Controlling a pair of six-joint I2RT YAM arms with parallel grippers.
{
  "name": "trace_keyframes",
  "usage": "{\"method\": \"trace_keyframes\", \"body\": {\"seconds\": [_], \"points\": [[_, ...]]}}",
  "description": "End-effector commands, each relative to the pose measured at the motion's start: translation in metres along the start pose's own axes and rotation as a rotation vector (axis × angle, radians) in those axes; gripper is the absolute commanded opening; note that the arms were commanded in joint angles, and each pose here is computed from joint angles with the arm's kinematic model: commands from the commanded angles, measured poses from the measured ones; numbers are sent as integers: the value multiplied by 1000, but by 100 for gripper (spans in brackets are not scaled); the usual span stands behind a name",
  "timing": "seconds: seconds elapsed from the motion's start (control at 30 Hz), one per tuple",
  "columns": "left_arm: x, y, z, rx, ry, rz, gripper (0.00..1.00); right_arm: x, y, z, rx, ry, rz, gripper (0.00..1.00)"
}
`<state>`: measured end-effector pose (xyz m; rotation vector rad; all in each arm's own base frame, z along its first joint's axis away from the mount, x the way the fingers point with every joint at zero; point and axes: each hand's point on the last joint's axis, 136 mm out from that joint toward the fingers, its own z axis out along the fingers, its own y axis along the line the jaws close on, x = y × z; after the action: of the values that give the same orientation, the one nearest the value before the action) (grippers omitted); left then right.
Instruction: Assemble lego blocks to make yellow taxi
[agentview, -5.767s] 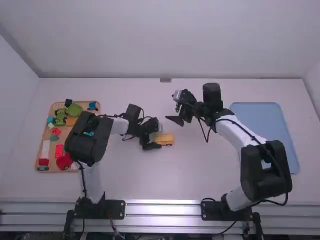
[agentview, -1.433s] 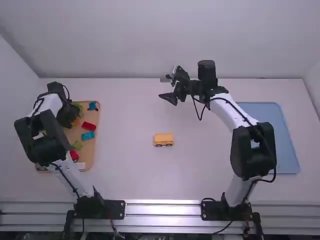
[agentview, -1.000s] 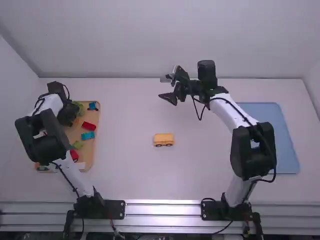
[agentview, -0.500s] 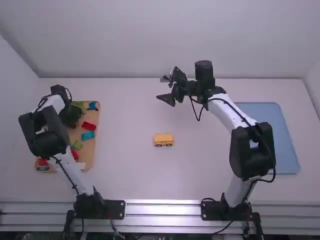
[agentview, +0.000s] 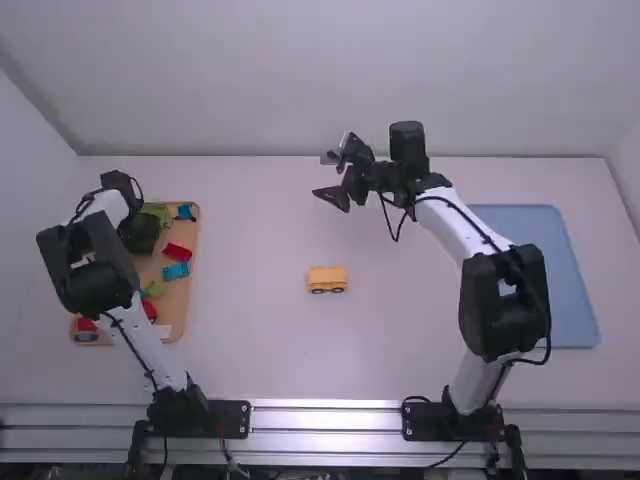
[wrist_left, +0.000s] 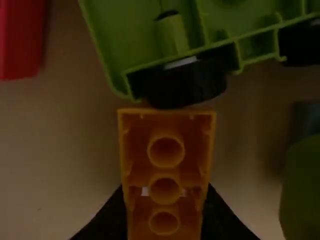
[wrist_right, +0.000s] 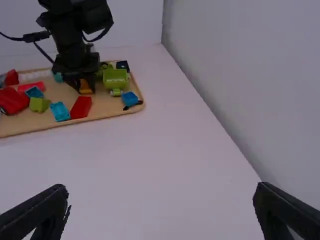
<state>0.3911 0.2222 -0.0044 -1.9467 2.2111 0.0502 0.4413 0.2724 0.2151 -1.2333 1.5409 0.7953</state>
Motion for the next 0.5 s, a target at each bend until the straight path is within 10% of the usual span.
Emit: {"method": "trace_keyframes", "body": {"seconds": [0.0, 0.47], "points": [[-1, -7, 1, 22, 13, 12, 22, 1, 1, 3, -4, 3, 28, 99], [2, -3, -146, 165, -170, 224, 20, -4, 7, 8, -23, -8, 121, 99]]}}
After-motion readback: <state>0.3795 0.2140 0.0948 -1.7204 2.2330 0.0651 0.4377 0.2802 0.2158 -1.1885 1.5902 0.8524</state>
